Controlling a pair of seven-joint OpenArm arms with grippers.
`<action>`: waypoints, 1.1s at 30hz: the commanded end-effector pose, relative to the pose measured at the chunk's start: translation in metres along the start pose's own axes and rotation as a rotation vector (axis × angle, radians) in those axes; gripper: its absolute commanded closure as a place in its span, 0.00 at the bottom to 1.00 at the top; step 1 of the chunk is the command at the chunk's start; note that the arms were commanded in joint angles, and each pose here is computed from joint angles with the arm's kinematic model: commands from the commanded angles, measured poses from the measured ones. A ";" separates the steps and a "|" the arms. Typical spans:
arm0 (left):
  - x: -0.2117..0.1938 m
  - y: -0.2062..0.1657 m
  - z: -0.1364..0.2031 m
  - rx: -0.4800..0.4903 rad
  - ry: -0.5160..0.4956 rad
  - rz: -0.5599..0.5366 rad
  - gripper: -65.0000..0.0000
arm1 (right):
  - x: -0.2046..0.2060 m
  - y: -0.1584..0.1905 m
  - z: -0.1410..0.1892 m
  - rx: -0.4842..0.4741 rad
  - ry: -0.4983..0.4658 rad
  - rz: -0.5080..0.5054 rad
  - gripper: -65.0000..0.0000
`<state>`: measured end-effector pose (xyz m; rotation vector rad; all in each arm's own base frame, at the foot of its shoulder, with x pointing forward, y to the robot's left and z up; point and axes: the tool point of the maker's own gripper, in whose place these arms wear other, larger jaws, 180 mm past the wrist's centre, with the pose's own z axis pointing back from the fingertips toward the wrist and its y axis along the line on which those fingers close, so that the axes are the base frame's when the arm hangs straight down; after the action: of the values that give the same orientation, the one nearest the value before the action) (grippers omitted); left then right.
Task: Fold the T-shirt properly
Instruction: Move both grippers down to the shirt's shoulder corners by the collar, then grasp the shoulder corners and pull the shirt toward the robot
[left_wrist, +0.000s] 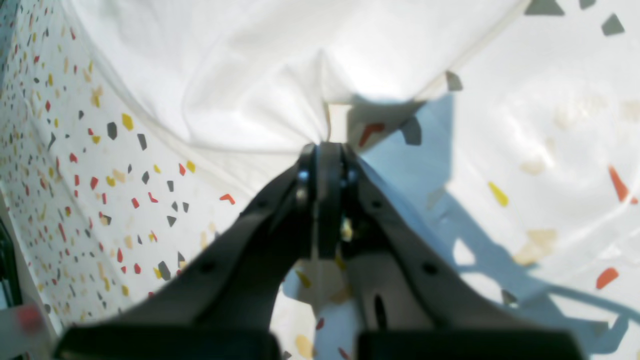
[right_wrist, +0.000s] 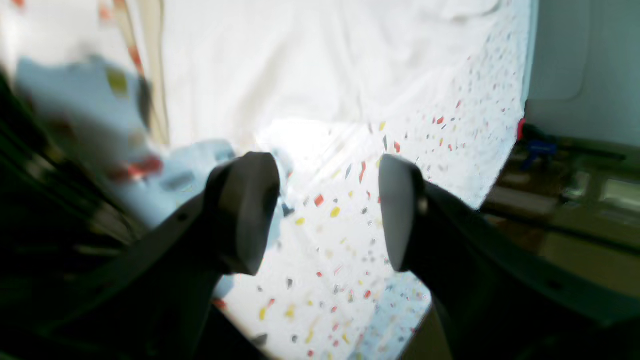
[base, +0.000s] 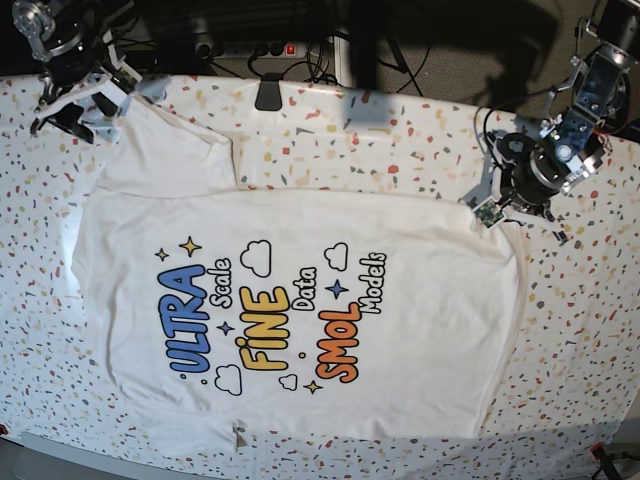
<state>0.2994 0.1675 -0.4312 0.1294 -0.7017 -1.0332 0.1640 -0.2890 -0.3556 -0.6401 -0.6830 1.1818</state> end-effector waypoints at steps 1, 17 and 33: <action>0.000 0.009 0.003 0.025 -0.004 0.002 1.00 | 0.000 -0.010 -0.001 -0.025 -0.014 0.034 0.47; -0.005 0.002 0.004 0.021 0.003 0.013 1.00 | -0.007 0.017 -0.035 0.097 -0.048 0.124 0.47; -0.006 0.002 0.004 0.021 0.007 0.013 1.00 | 0.036 0.047 -0.064 0.158 -0.101 0.212 0.47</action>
<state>0.2924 0.1686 -0.4358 0.1284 -0.6995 -1.0128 0.1943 -0.2483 -0.4265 -0.5492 -0.6204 1.4390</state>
